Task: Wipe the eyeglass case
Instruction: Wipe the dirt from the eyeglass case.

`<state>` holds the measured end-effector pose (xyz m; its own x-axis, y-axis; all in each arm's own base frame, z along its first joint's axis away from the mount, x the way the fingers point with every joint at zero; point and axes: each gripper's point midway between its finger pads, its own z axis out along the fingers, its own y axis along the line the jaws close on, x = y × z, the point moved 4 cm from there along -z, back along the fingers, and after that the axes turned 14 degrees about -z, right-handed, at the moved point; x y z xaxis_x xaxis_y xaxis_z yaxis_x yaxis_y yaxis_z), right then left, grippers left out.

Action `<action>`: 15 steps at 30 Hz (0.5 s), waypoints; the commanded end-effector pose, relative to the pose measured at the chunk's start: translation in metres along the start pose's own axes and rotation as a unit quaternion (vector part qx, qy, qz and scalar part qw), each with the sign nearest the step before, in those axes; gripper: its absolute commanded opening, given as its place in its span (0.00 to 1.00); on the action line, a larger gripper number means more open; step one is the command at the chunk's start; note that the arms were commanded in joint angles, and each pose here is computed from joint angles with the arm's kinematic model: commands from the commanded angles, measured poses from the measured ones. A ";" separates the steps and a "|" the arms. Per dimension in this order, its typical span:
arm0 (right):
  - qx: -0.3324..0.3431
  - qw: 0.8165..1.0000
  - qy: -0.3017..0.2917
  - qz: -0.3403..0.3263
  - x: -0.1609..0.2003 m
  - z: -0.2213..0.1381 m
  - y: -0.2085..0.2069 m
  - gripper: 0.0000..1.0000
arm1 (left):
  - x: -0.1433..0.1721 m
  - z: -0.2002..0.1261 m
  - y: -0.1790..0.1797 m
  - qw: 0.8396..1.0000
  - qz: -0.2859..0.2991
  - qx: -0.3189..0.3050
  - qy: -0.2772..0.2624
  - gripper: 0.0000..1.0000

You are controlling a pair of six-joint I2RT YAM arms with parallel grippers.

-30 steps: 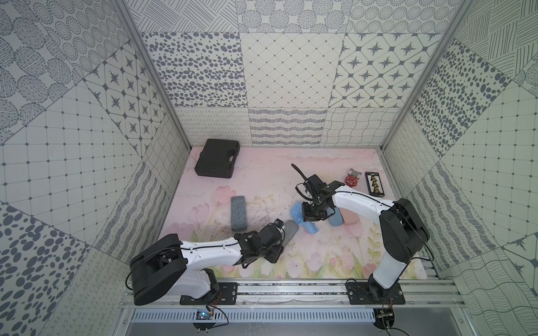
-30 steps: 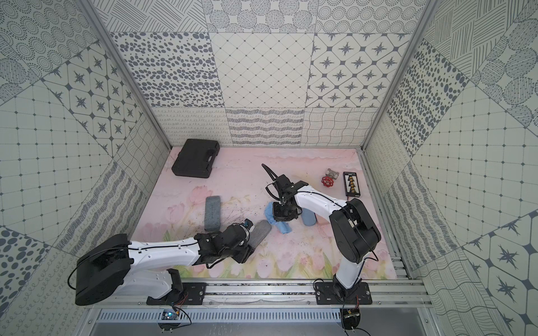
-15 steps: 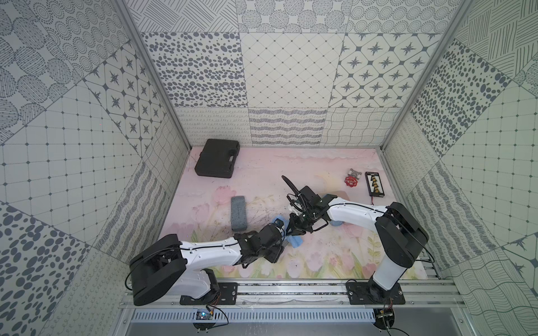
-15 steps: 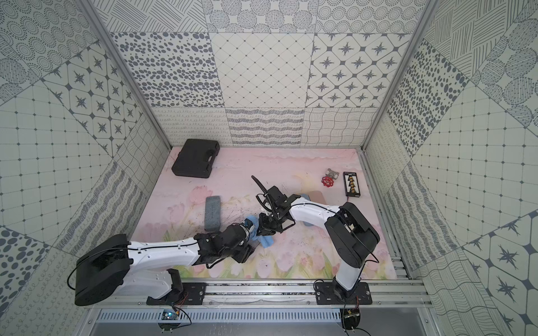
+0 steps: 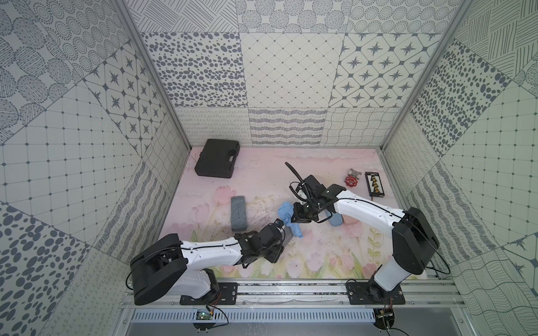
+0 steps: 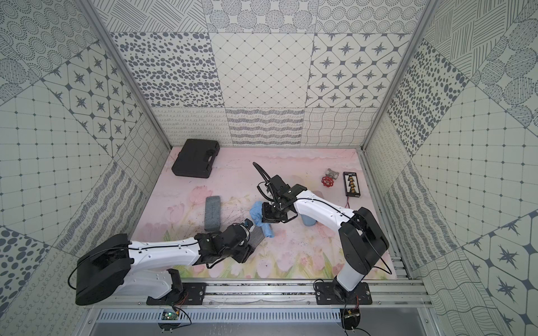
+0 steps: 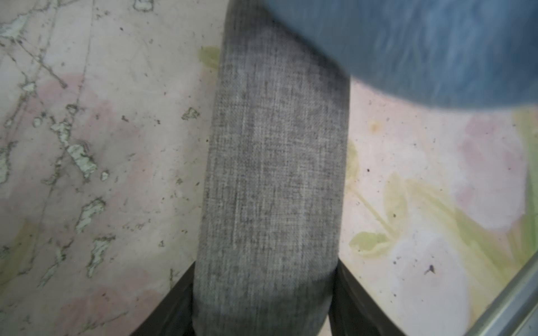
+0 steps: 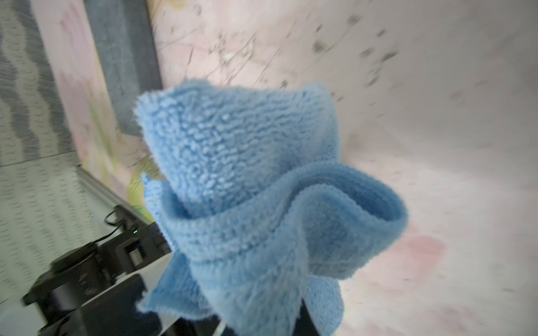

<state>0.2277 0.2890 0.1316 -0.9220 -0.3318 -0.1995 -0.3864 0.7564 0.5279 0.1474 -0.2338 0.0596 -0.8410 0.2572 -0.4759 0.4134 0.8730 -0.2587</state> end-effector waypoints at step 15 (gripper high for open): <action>0.192 0.977 0.010 -0.092 -0.055 -0.009 -0.050 0.00 | 0.001 0.004 -0.003 0.999 0.046 -0.025 -0.009 0.12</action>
<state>0.2967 0.2461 0.1247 -0.8963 -0.3739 -0.2384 -0.4222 0.8840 0.2008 0.1471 -0.2369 0.0585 -0.8282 0.2722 -0.4898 0.4265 0.8731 -0.2360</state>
